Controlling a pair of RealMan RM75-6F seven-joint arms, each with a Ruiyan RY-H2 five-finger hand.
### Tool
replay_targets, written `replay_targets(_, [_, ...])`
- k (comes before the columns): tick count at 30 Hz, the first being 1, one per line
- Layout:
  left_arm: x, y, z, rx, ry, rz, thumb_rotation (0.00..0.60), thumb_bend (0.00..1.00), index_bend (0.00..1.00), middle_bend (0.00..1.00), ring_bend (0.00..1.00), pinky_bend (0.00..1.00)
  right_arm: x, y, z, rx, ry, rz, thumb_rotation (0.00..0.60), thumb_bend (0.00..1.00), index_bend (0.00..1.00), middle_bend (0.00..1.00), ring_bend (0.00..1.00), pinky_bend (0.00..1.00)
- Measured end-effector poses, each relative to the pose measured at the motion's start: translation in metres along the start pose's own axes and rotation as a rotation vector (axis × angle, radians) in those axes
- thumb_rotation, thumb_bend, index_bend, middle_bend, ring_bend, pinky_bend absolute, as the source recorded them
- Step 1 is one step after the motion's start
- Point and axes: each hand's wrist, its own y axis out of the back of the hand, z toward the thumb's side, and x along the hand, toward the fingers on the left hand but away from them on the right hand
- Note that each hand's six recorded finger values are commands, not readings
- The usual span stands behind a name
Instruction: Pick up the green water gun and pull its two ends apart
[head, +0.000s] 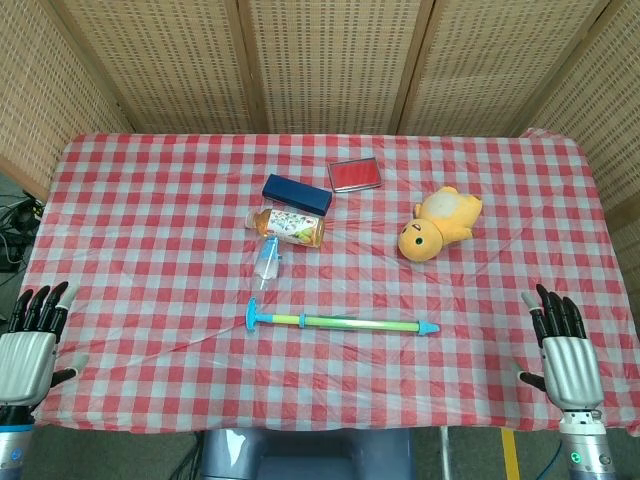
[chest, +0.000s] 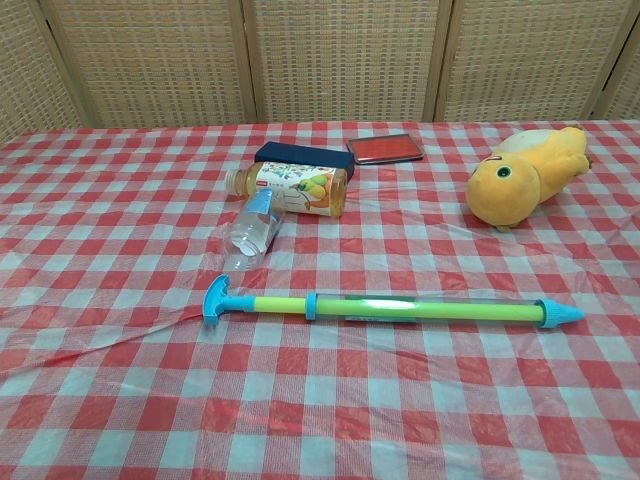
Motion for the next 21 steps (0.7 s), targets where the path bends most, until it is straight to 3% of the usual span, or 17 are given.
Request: replay_targets(21, [-0.0012,0.0016,0.0030,-0.005,-0.010,0.002,0.600,0.00,0.00,0.00,0.00,0.00,0.0017,0.0010,0.0014,-0.007,0.008,0.004,0.600,0.10,0.00,0.00,0.00,0.00])
